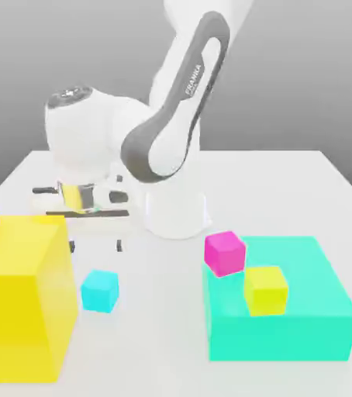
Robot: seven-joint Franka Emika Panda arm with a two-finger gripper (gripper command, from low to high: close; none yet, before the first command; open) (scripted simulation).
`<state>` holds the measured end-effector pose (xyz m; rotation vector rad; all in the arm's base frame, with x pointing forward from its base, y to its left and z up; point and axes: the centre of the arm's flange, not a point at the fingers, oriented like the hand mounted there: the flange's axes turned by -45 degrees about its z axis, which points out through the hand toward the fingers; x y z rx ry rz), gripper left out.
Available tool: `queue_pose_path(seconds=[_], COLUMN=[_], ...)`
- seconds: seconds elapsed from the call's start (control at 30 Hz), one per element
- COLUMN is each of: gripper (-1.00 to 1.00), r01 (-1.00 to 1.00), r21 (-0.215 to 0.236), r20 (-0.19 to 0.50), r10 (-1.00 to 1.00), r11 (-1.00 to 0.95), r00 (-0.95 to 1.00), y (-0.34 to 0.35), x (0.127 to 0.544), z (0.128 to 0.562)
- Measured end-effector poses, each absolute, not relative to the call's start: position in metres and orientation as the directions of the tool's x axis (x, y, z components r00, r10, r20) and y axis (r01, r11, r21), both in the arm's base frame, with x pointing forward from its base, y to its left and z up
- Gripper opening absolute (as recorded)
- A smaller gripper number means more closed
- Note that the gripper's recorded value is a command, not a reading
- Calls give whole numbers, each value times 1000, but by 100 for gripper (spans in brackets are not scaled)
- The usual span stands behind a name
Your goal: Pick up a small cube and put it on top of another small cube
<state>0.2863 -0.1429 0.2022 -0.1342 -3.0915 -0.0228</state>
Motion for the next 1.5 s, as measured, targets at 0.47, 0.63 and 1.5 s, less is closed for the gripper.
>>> queue_pose_path(seconds=[0.47, 0.63, 1.5], gripper=[-100, -100, -100], r01=[195, 193, -408], r21=[-5, -6, 132], r20=[-2, -3, 115], r10=[195, 193, -422], r11=[981, 981, 904], r00=[-981, -981, -899], y=[-145, -146, -84], x=[288, 289, 302], z=[138, 151, 322])
